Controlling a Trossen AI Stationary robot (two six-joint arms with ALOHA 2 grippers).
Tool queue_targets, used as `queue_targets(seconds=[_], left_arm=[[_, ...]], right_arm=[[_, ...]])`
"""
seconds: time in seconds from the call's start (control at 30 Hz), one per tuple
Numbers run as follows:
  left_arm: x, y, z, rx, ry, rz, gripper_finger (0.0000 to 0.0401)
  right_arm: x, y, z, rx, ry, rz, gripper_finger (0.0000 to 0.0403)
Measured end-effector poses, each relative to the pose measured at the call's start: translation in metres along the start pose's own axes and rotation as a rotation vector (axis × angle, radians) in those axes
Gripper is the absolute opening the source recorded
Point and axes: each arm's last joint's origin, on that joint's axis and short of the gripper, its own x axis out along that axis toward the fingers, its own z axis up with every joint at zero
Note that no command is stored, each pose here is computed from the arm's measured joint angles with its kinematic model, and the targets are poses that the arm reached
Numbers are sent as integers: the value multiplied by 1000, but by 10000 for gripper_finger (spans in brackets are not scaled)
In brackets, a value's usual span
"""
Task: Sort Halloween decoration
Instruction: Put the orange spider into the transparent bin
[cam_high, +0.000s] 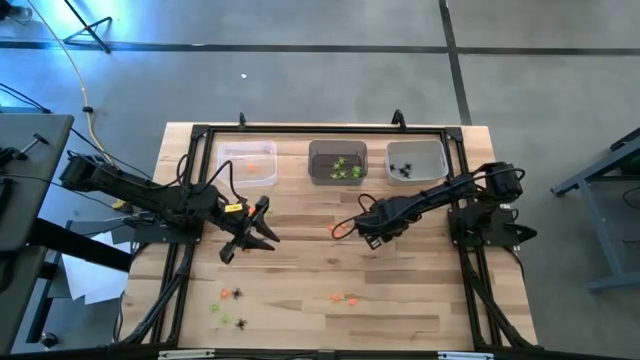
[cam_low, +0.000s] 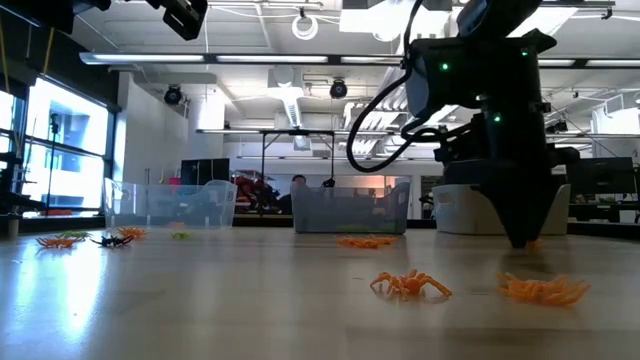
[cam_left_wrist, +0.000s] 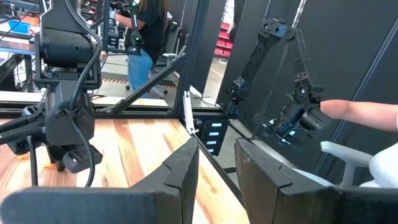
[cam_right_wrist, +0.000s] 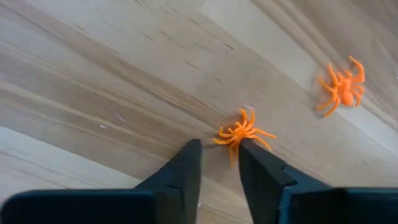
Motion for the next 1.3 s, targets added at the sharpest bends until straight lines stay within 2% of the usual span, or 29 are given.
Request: queue_targets(seconds=[0.2,0.43,0.67,1.1,1.2,1.3], left_arm=[[0,0,0,-1,0,0,90],[0,0,0,-1,0,0,90],[0,0,0,-1,-2,0,90],[0,0,0,0,-1,-1,90],[0,0,0,8,3,0,90],[0,1,-3,36,25,5,90]], right_arm=[[1,-1,0,20,5,-7,9],[0,-2,-1,26,15,-16,2],[-18,-12,-8,26,-3,19,0],[-79,-26,-35,89,-208,266,0],[-90,-23,-42,75,-281,356,0],[-103,-13,-47,56,-392,499,0]])
